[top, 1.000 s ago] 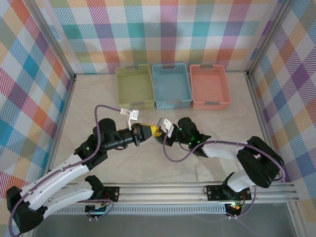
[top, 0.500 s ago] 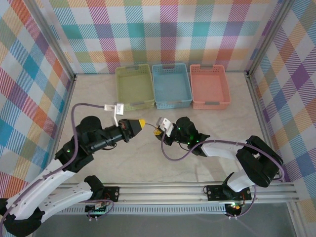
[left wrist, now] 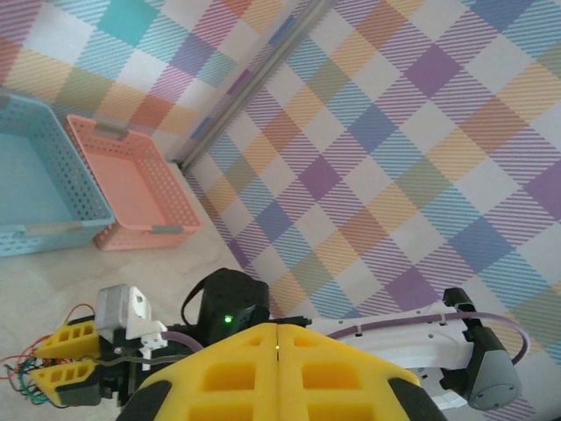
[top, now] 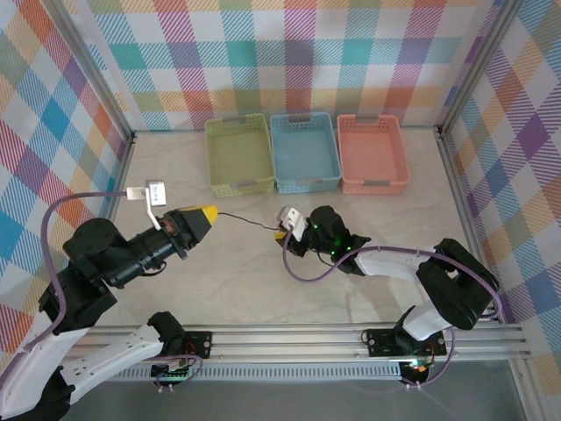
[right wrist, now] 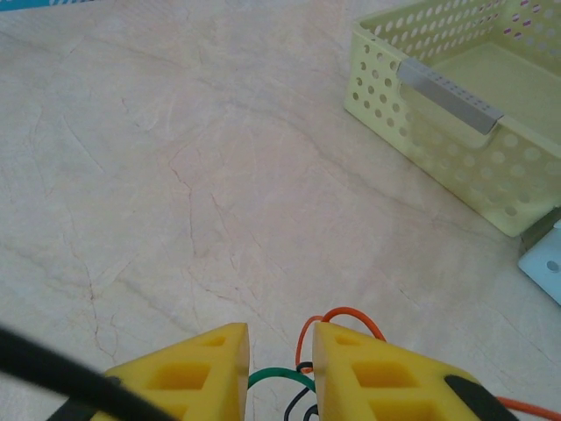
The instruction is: Untangle the cables
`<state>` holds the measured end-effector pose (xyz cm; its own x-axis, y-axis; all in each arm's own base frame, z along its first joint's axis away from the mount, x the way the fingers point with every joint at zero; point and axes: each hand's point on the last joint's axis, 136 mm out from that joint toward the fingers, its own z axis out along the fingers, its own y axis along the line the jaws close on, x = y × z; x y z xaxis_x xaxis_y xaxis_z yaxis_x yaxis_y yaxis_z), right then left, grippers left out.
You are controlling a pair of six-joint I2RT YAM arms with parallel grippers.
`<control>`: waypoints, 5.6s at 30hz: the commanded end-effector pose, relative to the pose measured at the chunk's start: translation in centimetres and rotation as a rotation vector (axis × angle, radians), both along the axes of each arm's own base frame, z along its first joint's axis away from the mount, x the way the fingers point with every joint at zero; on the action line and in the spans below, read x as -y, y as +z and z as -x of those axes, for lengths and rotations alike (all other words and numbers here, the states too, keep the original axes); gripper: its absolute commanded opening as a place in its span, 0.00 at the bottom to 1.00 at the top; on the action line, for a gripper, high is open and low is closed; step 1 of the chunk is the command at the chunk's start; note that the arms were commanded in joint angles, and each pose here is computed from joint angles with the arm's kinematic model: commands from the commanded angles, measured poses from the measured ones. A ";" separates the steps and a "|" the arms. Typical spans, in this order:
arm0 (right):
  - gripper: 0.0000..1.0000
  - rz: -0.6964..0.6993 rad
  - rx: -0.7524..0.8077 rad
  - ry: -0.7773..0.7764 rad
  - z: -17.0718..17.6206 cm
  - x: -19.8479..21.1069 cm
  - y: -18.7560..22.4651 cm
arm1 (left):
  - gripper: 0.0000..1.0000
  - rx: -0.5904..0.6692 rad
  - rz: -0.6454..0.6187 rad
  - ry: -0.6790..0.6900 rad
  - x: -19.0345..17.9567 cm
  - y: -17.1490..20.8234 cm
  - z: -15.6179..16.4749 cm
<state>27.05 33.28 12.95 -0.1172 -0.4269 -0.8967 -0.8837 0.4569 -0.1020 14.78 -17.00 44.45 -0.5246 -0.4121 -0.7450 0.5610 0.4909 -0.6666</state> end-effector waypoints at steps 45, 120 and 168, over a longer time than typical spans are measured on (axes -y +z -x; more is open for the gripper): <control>0.52 -0.202 0.064 0.165 3.3 0.6 4.0 | 0.00 -0.085 -0.105 0.009 1.0 -4.9 -1.1; 0.34 0.151 -0.189 -0.671 -8.3 11.6 -4.7 | 0.00 0.076 0.220 -0.258 2.4 14.5 3.6; 0.40 0.004 -0.188 -0.847 -9.0 14.9 -2.7 | 0.00 -0.087 -0.172 0.463 1.2 4.9 -24.7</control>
<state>35.84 18.33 9.42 -0.5612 -0.1653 -0.8110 -0.2584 0.9659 -0.0181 38.08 -18.27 47.47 -0.4081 -0.4447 -0.7973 0.1807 0.8167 -0.5480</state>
